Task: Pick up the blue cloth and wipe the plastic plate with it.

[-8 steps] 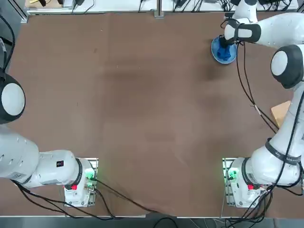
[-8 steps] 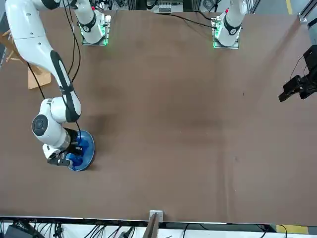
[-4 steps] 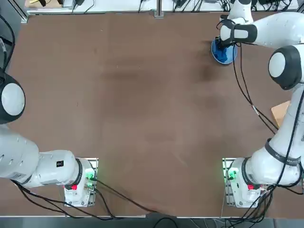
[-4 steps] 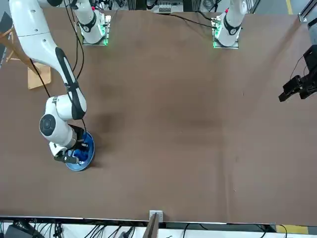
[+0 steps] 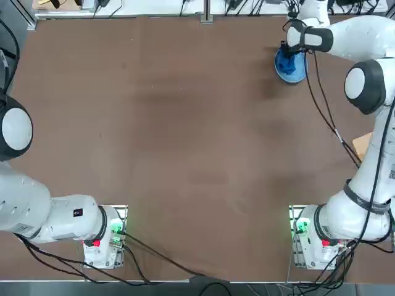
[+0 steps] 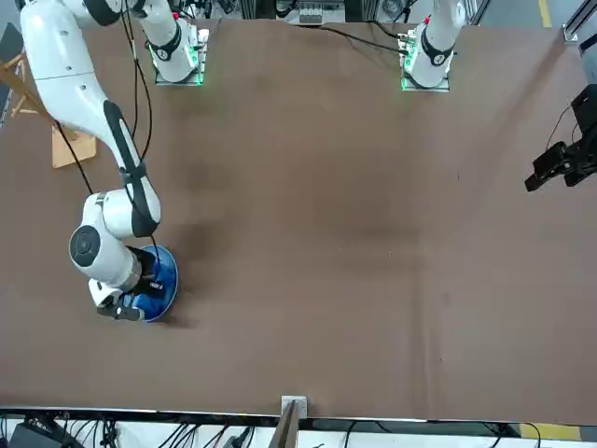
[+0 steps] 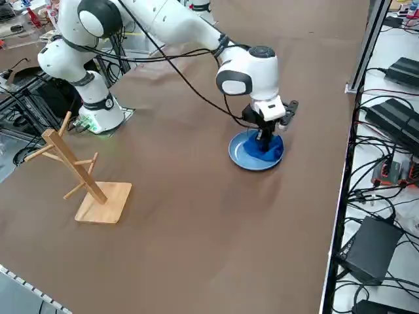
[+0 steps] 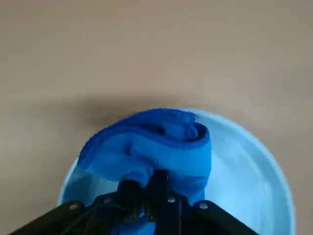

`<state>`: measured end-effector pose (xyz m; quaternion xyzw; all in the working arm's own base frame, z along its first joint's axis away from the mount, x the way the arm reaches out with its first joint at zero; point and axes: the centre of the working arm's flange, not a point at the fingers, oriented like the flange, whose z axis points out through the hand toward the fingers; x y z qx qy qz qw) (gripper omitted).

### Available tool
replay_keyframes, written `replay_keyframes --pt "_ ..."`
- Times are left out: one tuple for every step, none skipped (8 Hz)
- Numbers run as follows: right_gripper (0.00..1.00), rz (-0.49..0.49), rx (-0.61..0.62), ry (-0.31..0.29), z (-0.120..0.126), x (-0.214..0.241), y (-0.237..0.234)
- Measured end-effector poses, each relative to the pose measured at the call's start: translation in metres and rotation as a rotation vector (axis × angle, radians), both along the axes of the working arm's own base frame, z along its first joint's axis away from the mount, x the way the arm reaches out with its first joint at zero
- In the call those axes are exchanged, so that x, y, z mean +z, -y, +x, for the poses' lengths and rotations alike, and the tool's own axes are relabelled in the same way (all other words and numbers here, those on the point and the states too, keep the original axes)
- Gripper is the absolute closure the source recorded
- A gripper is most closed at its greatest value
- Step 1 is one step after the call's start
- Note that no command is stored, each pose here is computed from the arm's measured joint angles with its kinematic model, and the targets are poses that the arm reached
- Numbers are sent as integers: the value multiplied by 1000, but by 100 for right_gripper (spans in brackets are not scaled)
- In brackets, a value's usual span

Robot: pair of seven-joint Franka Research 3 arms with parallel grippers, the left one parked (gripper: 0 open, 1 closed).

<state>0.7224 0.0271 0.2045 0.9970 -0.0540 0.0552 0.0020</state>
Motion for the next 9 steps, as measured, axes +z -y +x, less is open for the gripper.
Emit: replay_keyframes --pt "94 1 3 4 3 0 17" --pt "94 3 4 0 3 -1 34" --pt "94 5 7 -10 1 -2 47" --pt "94 8 13 -24 -1 -2 54" --pt "94 8 16 -36 -4 -2 56" --pt "94 7 19 -49 -9 -2 55" --pt "94 5 25 -73 -16 -1 51" --pt "94 2 35 -109 -26 -1 45" --pt "94 -1 40 -147 -35 -1 33"
